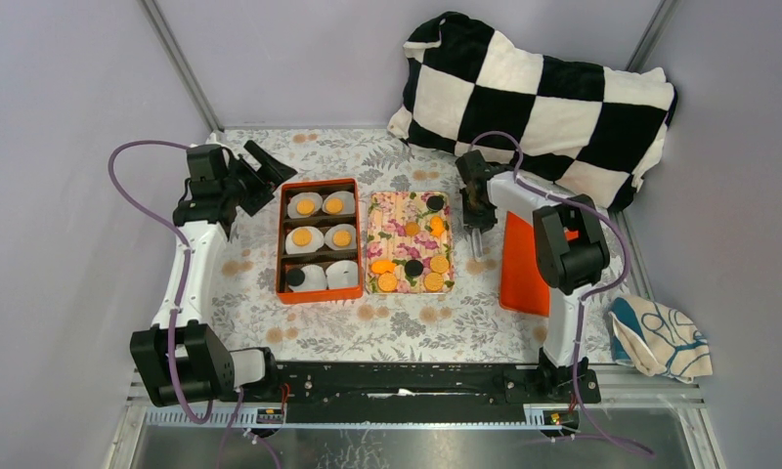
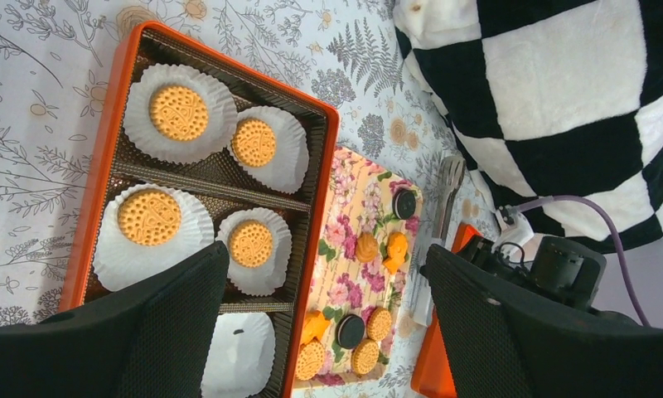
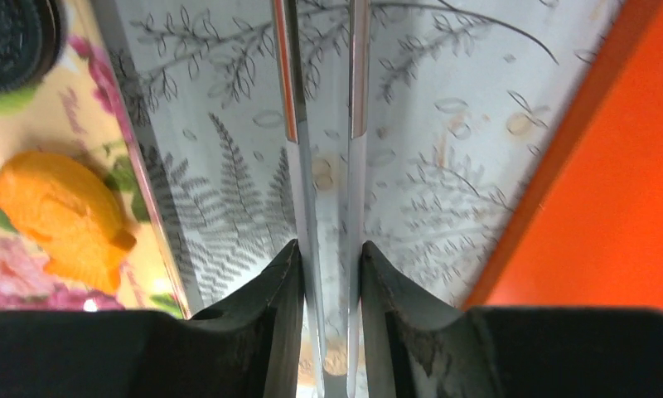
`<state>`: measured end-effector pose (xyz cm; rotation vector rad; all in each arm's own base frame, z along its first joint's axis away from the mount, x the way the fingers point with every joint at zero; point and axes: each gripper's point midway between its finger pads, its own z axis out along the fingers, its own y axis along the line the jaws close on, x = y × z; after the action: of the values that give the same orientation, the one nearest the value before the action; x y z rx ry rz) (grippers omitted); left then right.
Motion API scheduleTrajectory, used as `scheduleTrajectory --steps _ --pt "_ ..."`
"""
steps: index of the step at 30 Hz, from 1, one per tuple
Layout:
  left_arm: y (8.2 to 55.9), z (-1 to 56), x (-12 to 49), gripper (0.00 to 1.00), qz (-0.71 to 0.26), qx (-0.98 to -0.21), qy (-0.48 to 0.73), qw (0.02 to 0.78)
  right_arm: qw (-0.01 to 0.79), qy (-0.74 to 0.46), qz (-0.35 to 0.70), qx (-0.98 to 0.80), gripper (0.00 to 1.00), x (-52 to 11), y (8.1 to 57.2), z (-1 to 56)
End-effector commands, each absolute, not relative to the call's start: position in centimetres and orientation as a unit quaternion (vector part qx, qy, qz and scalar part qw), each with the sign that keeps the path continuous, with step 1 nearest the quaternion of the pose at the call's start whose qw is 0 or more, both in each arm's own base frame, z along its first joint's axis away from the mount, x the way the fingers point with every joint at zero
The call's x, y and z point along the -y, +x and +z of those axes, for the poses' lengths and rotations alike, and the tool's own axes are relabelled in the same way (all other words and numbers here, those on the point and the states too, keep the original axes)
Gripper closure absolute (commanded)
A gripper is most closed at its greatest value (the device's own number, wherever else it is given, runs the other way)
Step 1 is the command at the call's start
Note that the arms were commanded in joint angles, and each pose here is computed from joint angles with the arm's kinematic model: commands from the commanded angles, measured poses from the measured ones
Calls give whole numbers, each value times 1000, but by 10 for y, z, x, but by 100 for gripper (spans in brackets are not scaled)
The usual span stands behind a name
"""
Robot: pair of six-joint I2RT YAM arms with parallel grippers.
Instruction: Pack the cookies
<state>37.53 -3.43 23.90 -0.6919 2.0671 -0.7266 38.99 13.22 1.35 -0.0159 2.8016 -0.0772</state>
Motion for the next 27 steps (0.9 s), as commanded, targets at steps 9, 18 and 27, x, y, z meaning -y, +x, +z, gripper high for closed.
scheduleTrajectory --steps 9,18,27 --pt "370 265 47 7 -317 -804 -251 436 282 -67 -19 -957 63 -156 368 166" --pt "359 277 52 7 -328 -796 -240 448 279 -71 -5 -958 62 -159 362 166" --pt "360 274 52 7 -327 -798 -240 445 265 -72 -2 -962 60 -162 360 149"
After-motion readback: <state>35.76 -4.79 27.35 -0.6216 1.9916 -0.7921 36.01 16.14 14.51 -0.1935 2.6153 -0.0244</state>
